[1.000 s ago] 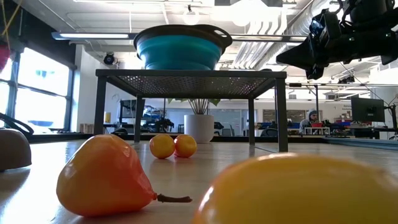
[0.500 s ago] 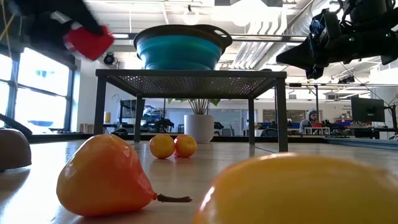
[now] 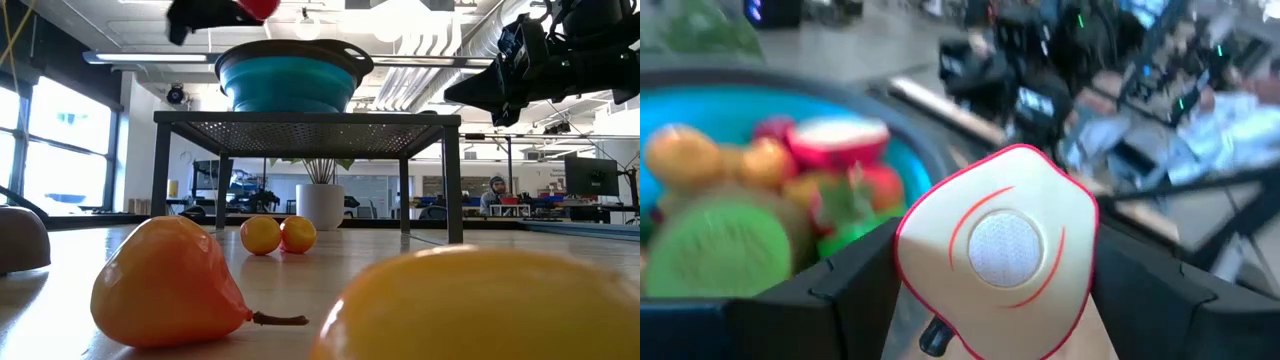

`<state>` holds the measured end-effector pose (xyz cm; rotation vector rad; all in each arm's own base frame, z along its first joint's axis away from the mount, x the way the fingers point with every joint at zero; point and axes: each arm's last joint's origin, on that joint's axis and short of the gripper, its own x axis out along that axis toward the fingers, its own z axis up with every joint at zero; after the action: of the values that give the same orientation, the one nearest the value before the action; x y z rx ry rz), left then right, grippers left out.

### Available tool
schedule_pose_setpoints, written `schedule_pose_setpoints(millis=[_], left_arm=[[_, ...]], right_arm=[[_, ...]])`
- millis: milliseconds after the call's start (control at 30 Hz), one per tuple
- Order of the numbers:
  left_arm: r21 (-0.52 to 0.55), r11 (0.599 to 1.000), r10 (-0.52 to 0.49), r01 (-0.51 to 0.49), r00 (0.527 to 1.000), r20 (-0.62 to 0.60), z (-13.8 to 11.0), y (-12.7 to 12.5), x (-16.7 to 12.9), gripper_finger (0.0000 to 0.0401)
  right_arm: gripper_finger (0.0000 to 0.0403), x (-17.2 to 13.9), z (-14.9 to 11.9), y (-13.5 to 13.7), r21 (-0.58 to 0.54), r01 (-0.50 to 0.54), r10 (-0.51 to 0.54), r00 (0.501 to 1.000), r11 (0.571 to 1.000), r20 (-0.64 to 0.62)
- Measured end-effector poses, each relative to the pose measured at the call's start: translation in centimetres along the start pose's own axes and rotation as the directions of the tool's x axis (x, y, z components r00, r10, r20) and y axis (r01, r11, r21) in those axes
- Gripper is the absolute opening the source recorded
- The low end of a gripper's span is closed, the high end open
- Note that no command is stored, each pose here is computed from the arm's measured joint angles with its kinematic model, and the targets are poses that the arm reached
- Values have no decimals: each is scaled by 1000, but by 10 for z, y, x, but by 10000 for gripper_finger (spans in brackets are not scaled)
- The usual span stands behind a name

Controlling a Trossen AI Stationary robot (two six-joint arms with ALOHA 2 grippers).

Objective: Pick & Place Fruit
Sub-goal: Put the apple into the blue strainer bowl on the shelf

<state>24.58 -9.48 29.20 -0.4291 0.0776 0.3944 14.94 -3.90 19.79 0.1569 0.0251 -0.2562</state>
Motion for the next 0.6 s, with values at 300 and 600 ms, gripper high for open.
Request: schedule_pose_setpoints(millis=[300,600], left_arm=[[-4,998,59,-59,995,81,26,16,21,271],[72,986,151,-153,988,29,61,24,31,271]], right_arm=[[2,0,-1,0,1,2,-2,1000,1000,-13],[2,0,-2,0,-20,3,-3,1000,1000,-19]])
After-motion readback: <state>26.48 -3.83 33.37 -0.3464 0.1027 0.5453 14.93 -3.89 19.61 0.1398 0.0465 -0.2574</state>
